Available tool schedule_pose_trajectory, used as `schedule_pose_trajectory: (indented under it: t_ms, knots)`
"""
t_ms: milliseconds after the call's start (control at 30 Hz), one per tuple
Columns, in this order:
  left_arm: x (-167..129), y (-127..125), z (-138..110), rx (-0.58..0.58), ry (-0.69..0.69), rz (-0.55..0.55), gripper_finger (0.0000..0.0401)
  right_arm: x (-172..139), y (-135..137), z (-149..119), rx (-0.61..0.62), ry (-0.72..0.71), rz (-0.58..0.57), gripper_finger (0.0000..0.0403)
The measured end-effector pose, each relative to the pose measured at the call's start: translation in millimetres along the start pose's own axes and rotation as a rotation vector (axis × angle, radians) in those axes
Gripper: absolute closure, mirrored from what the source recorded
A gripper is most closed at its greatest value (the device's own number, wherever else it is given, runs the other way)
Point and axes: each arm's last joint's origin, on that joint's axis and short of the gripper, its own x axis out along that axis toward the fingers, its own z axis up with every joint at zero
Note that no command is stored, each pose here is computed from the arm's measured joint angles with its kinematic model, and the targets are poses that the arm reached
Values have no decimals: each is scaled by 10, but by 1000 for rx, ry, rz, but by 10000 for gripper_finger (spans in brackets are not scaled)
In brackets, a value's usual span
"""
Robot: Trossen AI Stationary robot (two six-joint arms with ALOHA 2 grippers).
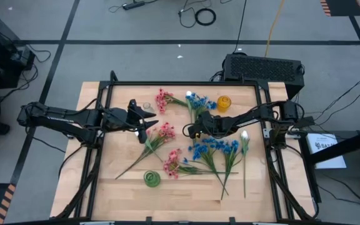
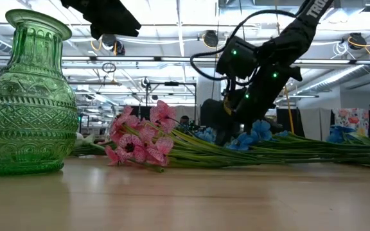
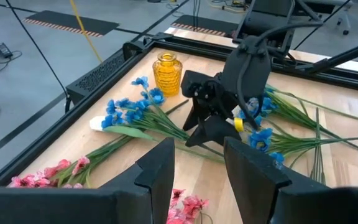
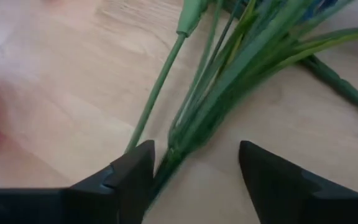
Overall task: Sort flowers into vase by color
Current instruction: Put the top left blue flowers into the yellow vase
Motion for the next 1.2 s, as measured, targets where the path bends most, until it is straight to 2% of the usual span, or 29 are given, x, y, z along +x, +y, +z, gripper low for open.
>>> schedule_pose_trajectory:
  t_ms: [233, 667, 900, 1067, 1200]
  knots:
    - [0, 0, 0, 1, 0, 0, 255, 18, -10, 2, -22, 9, -5, 234]
    - [-1, 0, 0, 1, 1, 0, 255, -24, 2, 12, -23, 31, 25, 392]
    - [-1, 2, -7, 4, 8, 2, 255, -310, 41, 203, -32, -40, 90, 394]
    - [-1, 2, -7, 4, 8, 2, 255, -684, 54, 404, -69, -132, 163, 398]
    - [-1, -5, 13, -4, -10, -12, 255, -1020, 47, 589, -147, -234, 256, 398]
